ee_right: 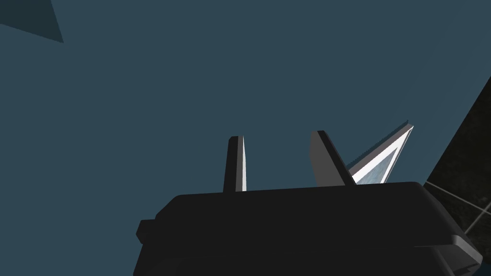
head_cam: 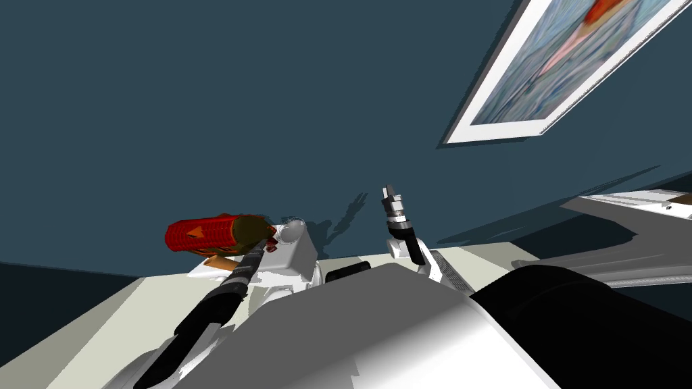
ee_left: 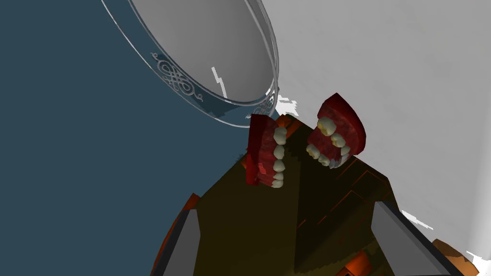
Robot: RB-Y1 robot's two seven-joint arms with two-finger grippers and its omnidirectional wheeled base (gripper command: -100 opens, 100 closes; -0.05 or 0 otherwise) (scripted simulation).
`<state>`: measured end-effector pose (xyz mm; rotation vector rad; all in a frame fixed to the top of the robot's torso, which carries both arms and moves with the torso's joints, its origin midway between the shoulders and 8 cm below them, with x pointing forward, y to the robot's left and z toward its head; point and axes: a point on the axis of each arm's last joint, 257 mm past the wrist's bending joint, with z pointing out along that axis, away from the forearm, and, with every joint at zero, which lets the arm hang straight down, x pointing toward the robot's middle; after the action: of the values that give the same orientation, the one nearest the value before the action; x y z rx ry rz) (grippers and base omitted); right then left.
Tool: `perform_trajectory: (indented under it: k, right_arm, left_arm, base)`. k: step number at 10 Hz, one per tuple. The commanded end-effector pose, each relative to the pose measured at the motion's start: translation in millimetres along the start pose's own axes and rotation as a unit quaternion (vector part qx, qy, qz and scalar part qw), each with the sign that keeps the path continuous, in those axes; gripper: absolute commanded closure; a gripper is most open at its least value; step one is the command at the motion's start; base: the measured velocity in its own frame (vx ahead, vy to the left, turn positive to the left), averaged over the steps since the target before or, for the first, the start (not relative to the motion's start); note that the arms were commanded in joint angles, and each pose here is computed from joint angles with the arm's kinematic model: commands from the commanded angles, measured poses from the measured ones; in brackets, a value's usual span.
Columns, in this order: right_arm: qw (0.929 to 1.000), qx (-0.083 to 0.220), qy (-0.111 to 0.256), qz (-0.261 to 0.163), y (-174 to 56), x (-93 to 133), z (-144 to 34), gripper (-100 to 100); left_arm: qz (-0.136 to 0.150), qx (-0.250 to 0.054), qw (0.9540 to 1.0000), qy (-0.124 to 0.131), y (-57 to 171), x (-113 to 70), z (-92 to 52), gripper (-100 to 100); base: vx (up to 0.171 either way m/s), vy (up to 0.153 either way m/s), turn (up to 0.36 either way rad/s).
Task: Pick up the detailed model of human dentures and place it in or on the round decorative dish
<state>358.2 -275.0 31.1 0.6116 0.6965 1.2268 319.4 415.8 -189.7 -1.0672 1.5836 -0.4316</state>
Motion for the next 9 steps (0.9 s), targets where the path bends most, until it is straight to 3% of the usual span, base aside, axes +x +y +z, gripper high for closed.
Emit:
perform_trajectory:
  k: [1,6,9]
  right_arm:
    - [1.0000,0.000,0.000,0.000,0.0,0.0,0.0,0]
    - [1.0000,0.000,0.000,0.000,0.0,0.0,0.0,0]
    - [1.0000,0.000,0.000,0.000,0.0,0.0,0.0,0]
  left_arm:
    - [0.010,-0.018,0.9998,0.000,7.1,-4.0,-2.7,-100]
    - [0.034,-0.055,0.9979,0.004,16.5,-10.5,-13.5,-100]
    - [0.043,-0.070,0.9965,0.017,13.8,-3.8,-25.3,-100]
  base:
    - [0.030,-0.008,-0.015]
    - [0.035,-0.004,-0.019]
    - [0.025,-0.001,-0.016]
